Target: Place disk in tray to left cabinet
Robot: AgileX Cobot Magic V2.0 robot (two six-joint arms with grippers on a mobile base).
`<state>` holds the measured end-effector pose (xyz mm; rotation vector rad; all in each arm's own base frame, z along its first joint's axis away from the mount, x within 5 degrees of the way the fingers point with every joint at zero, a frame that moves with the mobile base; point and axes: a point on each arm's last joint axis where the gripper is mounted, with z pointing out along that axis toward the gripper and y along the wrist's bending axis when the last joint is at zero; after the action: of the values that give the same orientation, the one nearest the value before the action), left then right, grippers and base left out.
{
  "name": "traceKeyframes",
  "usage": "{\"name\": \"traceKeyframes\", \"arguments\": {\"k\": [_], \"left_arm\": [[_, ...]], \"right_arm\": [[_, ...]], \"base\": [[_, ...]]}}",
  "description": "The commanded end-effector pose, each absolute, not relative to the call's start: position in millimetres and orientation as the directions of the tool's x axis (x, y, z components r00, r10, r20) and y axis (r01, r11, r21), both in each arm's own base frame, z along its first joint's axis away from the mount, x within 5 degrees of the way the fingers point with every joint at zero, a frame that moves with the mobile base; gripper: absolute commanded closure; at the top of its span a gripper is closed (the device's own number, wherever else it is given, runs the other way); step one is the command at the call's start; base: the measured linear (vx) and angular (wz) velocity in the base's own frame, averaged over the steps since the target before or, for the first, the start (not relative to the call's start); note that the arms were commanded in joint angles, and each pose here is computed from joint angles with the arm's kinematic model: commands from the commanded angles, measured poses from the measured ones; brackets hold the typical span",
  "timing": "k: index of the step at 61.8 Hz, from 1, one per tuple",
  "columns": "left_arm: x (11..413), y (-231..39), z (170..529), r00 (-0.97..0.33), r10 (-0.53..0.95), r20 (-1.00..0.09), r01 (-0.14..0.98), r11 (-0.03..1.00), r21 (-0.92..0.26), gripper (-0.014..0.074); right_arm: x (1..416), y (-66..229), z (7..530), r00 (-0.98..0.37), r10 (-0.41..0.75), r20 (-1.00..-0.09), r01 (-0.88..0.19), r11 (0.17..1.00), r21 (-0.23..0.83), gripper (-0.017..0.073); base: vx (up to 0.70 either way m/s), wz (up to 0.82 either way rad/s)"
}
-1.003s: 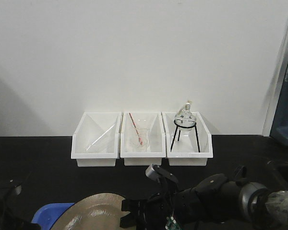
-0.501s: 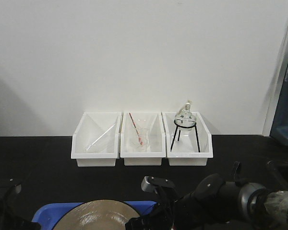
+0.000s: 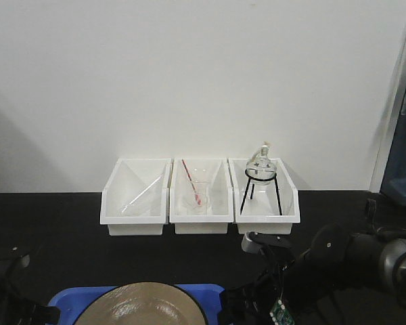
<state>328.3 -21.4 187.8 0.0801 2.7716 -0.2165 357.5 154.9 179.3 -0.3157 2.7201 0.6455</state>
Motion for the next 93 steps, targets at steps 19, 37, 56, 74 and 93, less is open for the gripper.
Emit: {"name": "traceKeyframes", "arguments": {"k": [19,37,56,74,93], "left_arm": [[341,-25,182,-0.925,-0.034,-0.378,0.040,0.982,-0.187,0.0149],[341,-25,182,-0.925,-0.032,-0.380,0.042,0.982,-0.186,0.0149],[341,-25,181,-0.925,-0.035,-0.379,0.040,0.982,-0.186,0.0149],[345,-28,162,-0.944,-0.088,-0.317,-0.011,0.972,-0.236,0.0151],[345,-39,148,-0.959,-0.111,-0.260,-0.036,0.960,-0.278,0.0271]], "right_arm": [[366,154,189,-0.922,-0.038,-0.384,-0.210,0.885,0.415,0.0008],[363,168,162,-0.954,-0.033,-0.297,-0.163,0.891,0.424,0.0009],[356,183,146,-0.965,-0.075,-0.252,-0.176,0.895,0.410,0.0027],[349,187,131,-0.981,-0.109,-0.158,-0.166,0.893,0.418,0.0179],[348,188,127,-0.990,-0.077,-0.118,-0.120,0.896,0.428,0.0425]], "base": [[0.00,0.00],[0.00,0.00],[0.00,0.00],[0.00,0.00],[0.00,0.00]]}}
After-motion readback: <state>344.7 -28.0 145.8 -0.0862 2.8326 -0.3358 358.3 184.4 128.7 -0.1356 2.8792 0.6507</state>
